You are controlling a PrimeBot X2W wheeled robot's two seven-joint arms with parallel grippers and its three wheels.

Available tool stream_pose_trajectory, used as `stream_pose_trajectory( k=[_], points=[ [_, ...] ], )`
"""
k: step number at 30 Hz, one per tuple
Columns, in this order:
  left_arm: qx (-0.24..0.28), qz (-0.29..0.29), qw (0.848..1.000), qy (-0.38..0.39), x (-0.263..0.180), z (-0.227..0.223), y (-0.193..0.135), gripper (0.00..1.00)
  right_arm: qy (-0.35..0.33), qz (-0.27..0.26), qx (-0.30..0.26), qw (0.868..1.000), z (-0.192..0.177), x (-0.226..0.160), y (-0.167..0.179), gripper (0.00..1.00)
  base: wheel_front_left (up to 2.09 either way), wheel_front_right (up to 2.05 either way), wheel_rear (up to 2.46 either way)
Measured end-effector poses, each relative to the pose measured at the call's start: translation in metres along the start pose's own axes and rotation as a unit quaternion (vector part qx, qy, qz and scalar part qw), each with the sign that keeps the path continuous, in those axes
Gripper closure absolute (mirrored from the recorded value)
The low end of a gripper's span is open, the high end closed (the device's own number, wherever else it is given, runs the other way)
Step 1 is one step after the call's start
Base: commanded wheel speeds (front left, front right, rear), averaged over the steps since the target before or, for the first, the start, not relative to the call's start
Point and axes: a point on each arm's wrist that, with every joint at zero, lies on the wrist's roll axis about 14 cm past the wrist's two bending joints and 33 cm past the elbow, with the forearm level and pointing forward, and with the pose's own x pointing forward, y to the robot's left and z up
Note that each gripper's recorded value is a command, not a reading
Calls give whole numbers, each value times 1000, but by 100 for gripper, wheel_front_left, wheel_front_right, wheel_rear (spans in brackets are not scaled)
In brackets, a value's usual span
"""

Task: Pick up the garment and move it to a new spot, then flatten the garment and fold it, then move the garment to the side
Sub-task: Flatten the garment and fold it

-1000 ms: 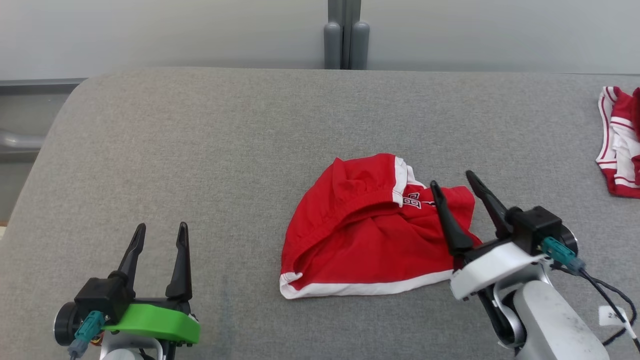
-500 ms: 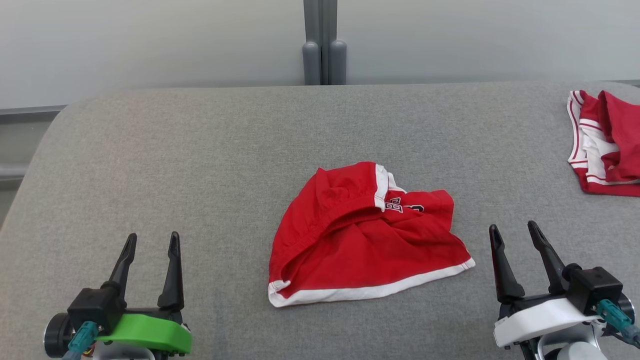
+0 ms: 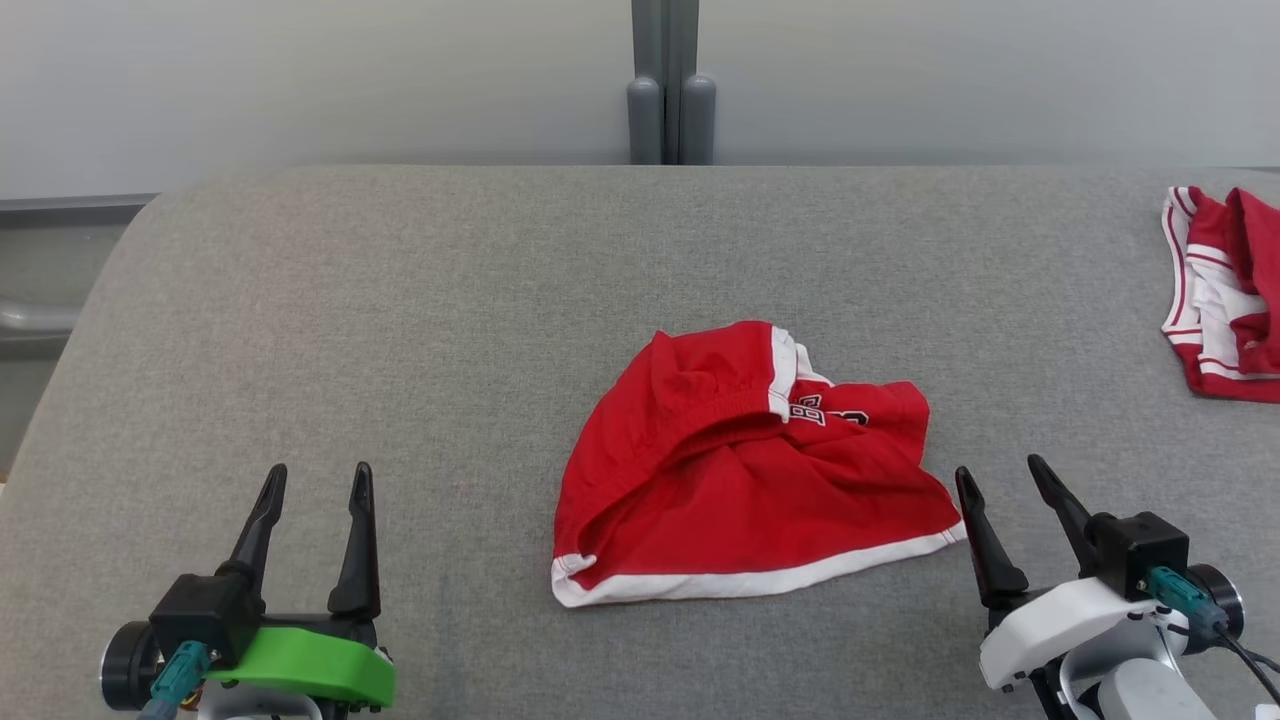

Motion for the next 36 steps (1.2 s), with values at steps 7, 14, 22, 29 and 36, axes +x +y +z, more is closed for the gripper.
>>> stream_pose_trajectory(
  k=[7, 14, 22, 29, 36],
  points=[
    [1, 11, 1000, 9, 0, -5, 7, 0, 75, 14, 0, 997, -45, 11, 3, 0, 0, 0, 0],
    [3, 26, 1000, 15, 1, -9, 17, 0, 138, 26, 15, 990, -82, 14, 12, 75, 0, 0, 0],
    [0, 21, 1000, 15, 3, -10, 12, 0, 118, 0, 42, 992, -71, 17, 0, 100, 0, 0, 0],
    [-4, 10, 1000, 13, 8, -10, 5, 0, 105, -47, 54, 992, -68, -19, -26, 100, 0, 0, 0],
    [-7, -4, 1000, 14, 13, -11, -5, 0, 85, -72, 56, 992, -59, -34, -36, 0, 0, 0, 0]
  ],
)
